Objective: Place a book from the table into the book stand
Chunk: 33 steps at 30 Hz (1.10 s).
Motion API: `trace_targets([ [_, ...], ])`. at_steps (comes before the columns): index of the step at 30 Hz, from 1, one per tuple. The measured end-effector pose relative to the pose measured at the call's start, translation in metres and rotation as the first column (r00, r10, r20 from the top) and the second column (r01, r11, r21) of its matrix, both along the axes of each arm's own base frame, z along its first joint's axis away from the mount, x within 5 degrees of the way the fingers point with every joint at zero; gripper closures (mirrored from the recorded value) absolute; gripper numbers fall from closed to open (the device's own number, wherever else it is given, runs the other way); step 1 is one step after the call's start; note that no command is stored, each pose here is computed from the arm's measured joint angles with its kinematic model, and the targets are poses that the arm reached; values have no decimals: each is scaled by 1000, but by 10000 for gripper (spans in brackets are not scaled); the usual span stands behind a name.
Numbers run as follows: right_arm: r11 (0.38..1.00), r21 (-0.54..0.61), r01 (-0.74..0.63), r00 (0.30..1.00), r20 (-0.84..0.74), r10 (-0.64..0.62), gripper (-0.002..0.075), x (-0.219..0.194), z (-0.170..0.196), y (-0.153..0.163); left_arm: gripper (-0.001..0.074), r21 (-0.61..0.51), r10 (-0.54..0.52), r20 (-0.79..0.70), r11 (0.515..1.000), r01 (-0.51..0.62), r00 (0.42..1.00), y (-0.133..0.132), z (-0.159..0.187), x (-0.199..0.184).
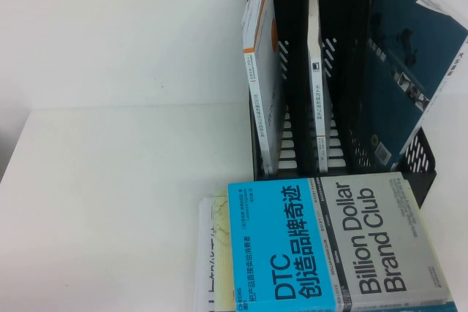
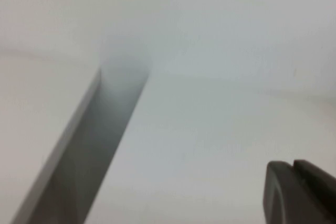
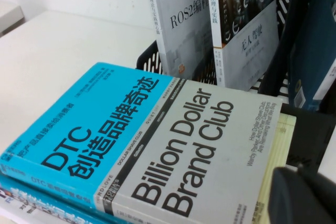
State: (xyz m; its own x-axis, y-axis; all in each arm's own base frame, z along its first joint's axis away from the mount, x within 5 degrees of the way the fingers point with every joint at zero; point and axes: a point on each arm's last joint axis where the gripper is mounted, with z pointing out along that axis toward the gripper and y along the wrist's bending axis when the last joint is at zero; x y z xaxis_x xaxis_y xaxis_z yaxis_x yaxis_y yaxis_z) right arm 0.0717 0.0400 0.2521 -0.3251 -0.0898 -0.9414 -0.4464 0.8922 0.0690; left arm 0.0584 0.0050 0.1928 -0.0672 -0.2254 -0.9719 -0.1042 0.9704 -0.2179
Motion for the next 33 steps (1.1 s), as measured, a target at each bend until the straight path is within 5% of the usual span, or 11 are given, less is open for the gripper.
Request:
trace_targets([
  [5, 1000, 0, -3, 1000, -4, 3, 720, 0, -1, 0, 737, -10, -9, -173, 1000, 7, 985, -1, -17, -5],
  [33, 1000, 2, -28, 999, -28, 28, 720, -2, -2, 2, 737, 166, -36, -198, 984, 70, 980, -2, -17, -5],
])
